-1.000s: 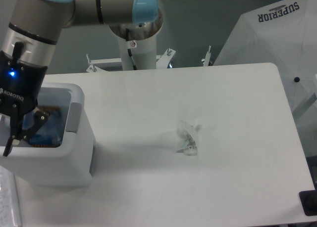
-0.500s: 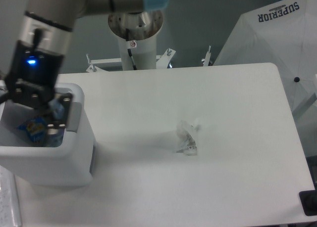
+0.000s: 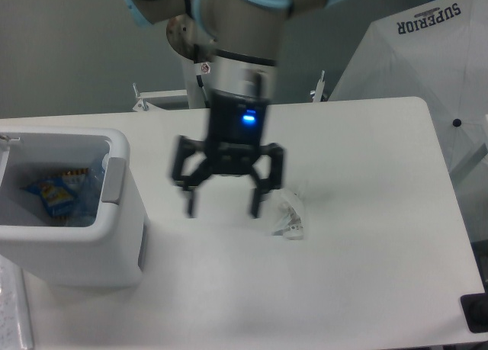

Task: Place the trash in the trash can
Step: 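Move the gripper over the crumpled clear plastic wrapper, then close the gripper on the wrapper and lift it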

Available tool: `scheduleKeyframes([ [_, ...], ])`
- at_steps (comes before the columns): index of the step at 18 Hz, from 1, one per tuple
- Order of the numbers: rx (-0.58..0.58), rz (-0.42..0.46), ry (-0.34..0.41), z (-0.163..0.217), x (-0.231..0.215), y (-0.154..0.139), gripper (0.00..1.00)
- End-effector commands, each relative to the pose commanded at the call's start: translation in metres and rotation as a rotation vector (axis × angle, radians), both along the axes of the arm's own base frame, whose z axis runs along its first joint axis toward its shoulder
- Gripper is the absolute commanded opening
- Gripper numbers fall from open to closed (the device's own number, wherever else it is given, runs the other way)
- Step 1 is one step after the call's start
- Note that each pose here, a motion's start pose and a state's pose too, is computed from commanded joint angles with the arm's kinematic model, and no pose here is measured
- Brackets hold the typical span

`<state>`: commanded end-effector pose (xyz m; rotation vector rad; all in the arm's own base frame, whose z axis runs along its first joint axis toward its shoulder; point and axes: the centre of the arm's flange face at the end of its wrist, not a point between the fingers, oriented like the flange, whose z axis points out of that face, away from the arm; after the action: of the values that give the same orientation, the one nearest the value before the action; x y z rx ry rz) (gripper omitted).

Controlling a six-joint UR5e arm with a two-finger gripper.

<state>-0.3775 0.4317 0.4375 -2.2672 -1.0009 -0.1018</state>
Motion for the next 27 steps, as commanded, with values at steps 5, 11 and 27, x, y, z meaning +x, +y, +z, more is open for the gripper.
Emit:
scheduleKeyframes([
  [5,-0.199,-0.165,0.078,-0.063,-0.007,-0.036,1.0],
  [11,-0.441,-0.218,0.027,-0.147,-0.019,-0.041,1.0],
  [27,-0.572,-0.242,-0.011,-0.201,-0.009,-0.023,0.19],
])
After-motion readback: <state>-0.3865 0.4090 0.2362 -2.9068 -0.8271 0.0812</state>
